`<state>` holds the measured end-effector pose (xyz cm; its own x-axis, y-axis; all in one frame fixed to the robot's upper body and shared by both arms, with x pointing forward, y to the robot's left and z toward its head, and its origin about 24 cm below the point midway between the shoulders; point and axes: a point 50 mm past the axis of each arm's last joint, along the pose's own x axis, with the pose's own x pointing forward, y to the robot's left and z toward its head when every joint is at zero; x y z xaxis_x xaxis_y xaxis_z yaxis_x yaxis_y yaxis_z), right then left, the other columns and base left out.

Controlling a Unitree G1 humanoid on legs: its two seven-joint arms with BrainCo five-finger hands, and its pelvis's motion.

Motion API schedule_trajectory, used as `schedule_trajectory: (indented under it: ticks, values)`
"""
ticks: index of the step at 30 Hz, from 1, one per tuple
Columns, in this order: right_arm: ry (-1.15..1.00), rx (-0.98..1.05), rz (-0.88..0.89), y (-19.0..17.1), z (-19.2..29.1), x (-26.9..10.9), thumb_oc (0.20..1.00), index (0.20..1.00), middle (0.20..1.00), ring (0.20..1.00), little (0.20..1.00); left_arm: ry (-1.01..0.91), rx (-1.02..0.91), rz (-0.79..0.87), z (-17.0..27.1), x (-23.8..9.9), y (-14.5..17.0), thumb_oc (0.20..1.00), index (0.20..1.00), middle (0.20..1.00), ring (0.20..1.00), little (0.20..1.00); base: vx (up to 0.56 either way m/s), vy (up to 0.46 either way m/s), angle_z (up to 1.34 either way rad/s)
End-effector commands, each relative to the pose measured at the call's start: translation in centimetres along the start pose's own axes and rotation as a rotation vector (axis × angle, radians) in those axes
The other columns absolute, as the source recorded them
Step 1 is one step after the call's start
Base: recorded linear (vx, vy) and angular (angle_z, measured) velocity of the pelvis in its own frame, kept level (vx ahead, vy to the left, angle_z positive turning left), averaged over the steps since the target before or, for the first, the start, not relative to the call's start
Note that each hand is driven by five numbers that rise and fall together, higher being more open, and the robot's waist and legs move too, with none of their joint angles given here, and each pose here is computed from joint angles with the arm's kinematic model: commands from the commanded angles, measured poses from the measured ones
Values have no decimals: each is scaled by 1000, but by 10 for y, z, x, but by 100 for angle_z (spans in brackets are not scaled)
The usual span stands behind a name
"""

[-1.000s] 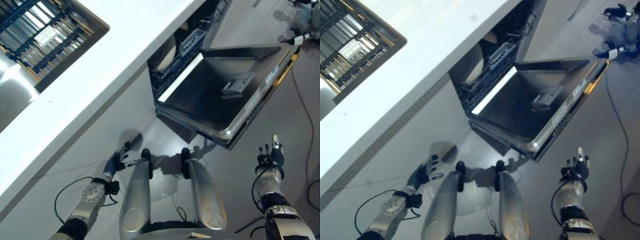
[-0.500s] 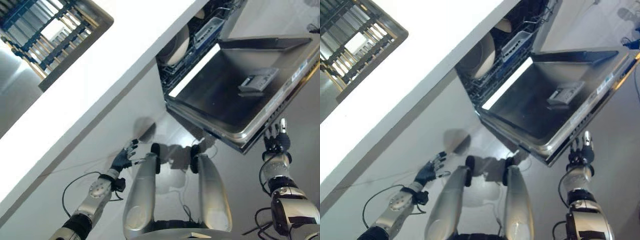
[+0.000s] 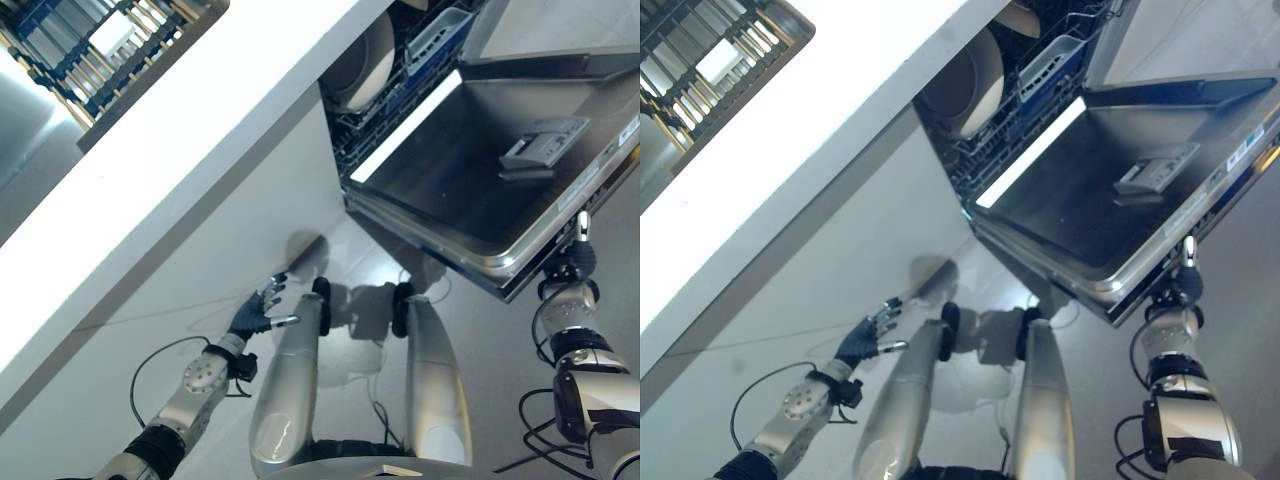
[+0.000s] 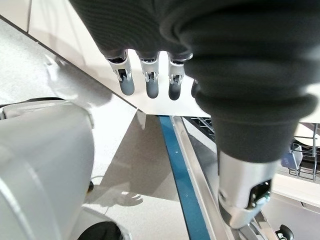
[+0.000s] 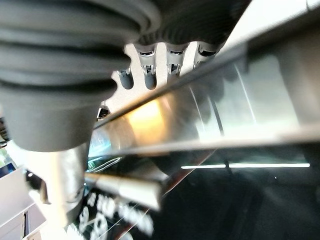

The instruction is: Pick up plates and place into dishwasher.

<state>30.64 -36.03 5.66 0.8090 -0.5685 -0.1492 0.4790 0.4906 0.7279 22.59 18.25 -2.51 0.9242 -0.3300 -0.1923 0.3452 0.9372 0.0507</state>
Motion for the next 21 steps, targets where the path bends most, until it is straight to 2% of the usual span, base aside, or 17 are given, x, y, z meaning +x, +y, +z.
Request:
schedule_trajectory:
  ticks: [1, 7, 13, 21]
  values:
    - [-31, -92, -19, 8, 26, 9, 1000, 1000, 1000, 1000, 1000, -89, -31, -21, 15, -2, -6, 1000, 1000, 1000, 1000, 1000, 3, 16, 3]
    - [-44, -124, 39, 30, 29, 14, 1000, 1000, 1000, 1000, 1000, -89, -35, -30, 19, 1, -10, 1000, 1000, 1000, 1000, 1000, 0, 2, 1]
    - [-97, -160, 167, 79, 28, 16, 1000, 1000, 1000, 1000, 1000, -75, -41, -36, 16, -1, -13, 1000, 1000, 1000, 1000, 1000, 0, 0, 0]
    - [-150, -203, 231, 144, 37, 14, 1000, 1000, 1000, 1000, 1000, -48, -59, -27, 11, -3, -16, 1000, 1000, 1000, 1000, 1000, 18, 22, 1]
